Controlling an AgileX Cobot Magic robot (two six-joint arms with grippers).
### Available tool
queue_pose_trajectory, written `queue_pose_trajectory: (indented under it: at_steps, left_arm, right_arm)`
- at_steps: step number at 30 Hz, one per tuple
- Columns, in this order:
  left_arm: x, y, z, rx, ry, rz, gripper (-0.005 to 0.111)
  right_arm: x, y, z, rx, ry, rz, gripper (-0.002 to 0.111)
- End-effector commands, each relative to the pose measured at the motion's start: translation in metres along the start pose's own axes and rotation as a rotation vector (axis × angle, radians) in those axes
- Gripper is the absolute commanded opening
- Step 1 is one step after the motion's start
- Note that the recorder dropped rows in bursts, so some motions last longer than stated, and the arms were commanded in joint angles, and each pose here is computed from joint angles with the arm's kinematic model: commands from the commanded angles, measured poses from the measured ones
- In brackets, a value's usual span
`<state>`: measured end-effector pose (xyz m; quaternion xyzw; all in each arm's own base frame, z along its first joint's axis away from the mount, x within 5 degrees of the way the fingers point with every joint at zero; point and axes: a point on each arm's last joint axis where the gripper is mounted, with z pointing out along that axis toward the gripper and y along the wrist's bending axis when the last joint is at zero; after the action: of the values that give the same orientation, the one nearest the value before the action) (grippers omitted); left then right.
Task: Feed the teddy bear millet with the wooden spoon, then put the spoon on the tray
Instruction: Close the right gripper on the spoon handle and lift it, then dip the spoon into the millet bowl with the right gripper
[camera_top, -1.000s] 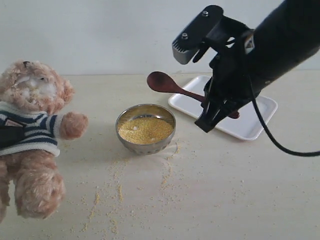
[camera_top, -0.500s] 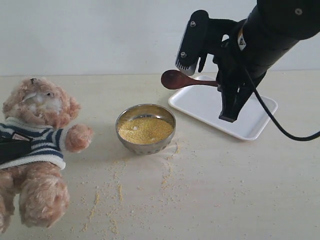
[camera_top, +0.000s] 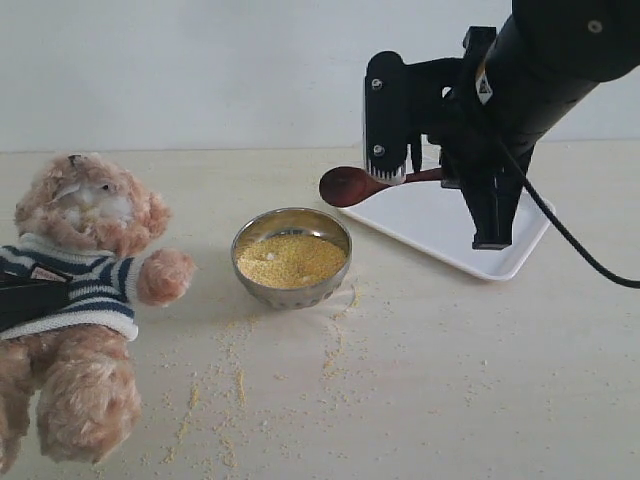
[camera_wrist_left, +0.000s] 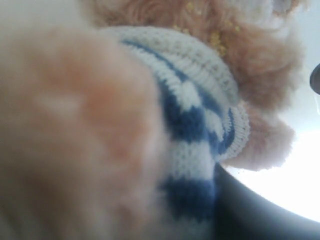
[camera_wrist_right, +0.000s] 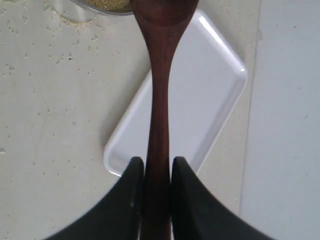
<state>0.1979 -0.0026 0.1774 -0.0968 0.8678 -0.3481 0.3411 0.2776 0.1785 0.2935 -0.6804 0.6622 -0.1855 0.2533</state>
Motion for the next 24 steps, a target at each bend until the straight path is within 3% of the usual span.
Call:
queue_pose_trajectory:
  at_steps: [1, 7, 12, 17, 24]
  left_arm:
    - [0.002, -0.002, 0.0, 0.025, 0.009, -0.001, 0.005]
    - [0.003, -0.002, 0.0, 0.026, 0.015, 0.001, 0.005]
    - [0.001, 0.002, 0.0, -0.016, -0.003, -0.009, 0.005]
    - [0.001, 0.002, 0.0, -0.017, -0.005, -0.011, 0.005]
    - [0.001, 0.003, 0.0, -0.022, -0.009, -0.014, 0.005]
  right_arm:
    - [-0.004, -0.003, -0.001, 0.04, -0.037, -0.052, 0.0]
    - [-0.018, -0.008, 0.016, 0.09, -0.106, -0.009, 0.0]
    - [-0.041, 0.008, 0.039, 0.049, -0.069, -0.135, 0.0]
    - [-0.063, 0.02, 0.034, 0.077, -0.094, -0.239, 0.0]
    - [-0.056, 0.02, 0.035, 0.108, -0.001, -0.295, 0.0]
